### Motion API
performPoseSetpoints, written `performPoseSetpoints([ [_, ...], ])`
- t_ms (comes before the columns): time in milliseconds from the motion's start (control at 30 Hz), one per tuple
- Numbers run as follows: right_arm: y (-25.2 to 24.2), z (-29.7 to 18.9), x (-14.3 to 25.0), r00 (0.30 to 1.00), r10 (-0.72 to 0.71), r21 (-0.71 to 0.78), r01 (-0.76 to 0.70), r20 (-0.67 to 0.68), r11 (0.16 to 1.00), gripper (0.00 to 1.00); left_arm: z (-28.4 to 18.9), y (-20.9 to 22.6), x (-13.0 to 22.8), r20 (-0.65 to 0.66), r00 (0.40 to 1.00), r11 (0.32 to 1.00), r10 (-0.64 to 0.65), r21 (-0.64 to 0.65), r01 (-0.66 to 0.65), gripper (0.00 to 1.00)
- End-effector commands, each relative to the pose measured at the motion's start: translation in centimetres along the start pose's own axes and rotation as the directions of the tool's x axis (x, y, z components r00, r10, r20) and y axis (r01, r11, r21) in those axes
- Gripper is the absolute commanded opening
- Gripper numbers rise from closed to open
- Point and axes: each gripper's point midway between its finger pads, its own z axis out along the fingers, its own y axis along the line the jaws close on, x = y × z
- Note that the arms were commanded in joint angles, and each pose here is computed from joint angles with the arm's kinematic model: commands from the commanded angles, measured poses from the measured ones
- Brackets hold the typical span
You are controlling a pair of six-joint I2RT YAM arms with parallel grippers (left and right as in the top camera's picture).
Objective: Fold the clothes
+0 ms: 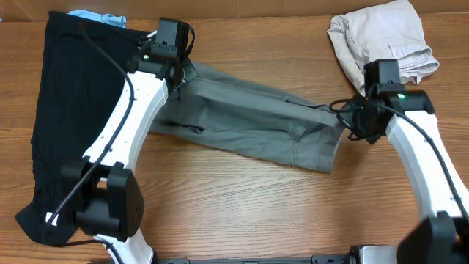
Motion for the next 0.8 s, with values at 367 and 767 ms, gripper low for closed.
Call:
performPoseSetpoints([
  [367, -3.3, 6.5, -1.0, 0.997, 0.045, 0.179, -0.033, -0.064, 0.983, 0.70, 3.8, -0.6, -2.4, 0.107, 0.994, 0.999, 0.036, -0.029, -0.033, 1.00],
  [767, -1.6, 0.7, 1.1, 0.963, -0.093, 0.016, 0.100, -0.253, 0.995, 0.93, -4.3, -2.3, -2.3, -0.063, 0.922, 0.923, 0.383, 0.070, -0.379, 1.00],
])
